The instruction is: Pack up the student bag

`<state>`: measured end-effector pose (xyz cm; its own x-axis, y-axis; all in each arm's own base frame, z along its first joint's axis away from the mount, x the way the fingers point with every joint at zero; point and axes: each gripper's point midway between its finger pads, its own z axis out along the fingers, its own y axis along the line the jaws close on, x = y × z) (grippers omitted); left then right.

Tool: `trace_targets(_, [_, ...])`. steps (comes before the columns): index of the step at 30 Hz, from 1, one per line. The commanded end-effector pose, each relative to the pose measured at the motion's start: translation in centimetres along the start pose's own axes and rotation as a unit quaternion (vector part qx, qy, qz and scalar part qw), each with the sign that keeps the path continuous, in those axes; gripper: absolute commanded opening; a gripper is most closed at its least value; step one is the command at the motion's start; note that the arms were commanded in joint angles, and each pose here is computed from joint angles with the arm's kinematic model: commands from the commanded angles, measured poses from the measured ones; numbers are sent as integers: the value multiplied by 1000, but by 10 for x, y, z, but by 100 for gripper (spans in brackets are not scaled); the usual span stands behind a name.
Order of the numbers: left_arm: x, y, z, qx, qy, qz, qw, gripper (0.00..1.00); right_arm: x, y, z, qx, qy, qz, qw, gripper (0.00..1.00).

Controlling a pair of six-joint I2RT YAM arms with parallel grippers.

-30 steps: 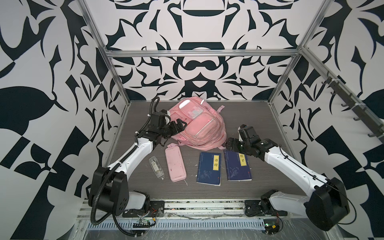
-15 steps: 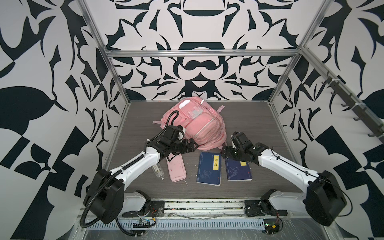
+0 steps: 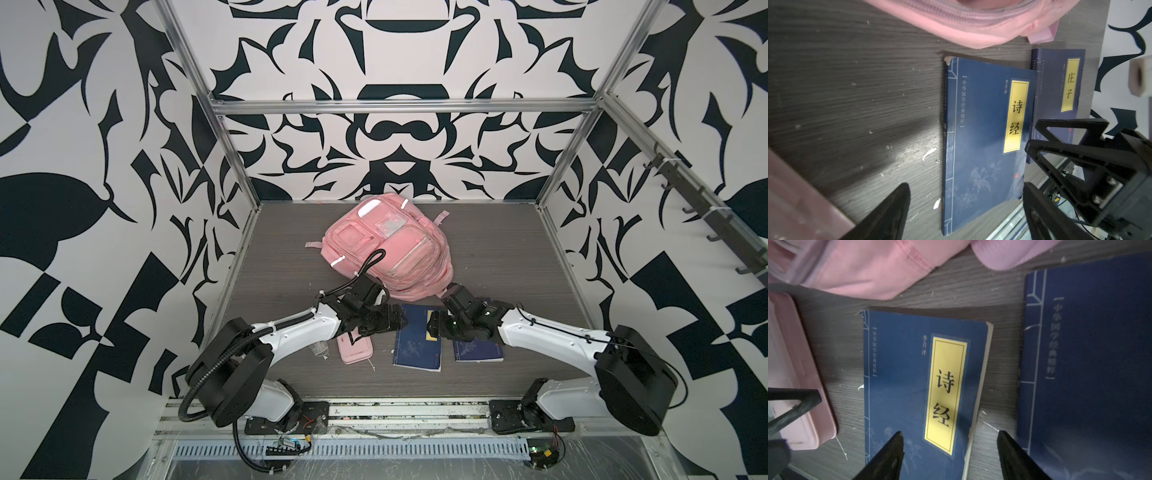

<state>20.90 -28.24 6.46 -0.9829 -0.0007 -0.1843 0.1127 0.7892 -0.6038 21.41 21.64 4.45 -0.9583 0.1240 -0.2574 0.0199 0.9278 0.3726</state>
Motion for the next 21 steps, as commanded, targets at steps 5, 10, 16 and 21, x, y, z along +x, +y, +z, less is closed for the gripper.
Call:
trace_targets(5, [10,-7,22,10,30,-2,999,79,3,-2,9,15,11,5,1000,63])
trace_targets(10, [14,-4,28,5,36,-5,999,74,6,-7,10,21,11,9,1000,58])
trace_targets(16, [20,-1,36,7,51,-9,999,68,12,-12,12,28,23,10,999,42])
trace_targets(21, [21,-2,41,10,60,-7,998,66,16,-17,11,32,25,10,999,31])
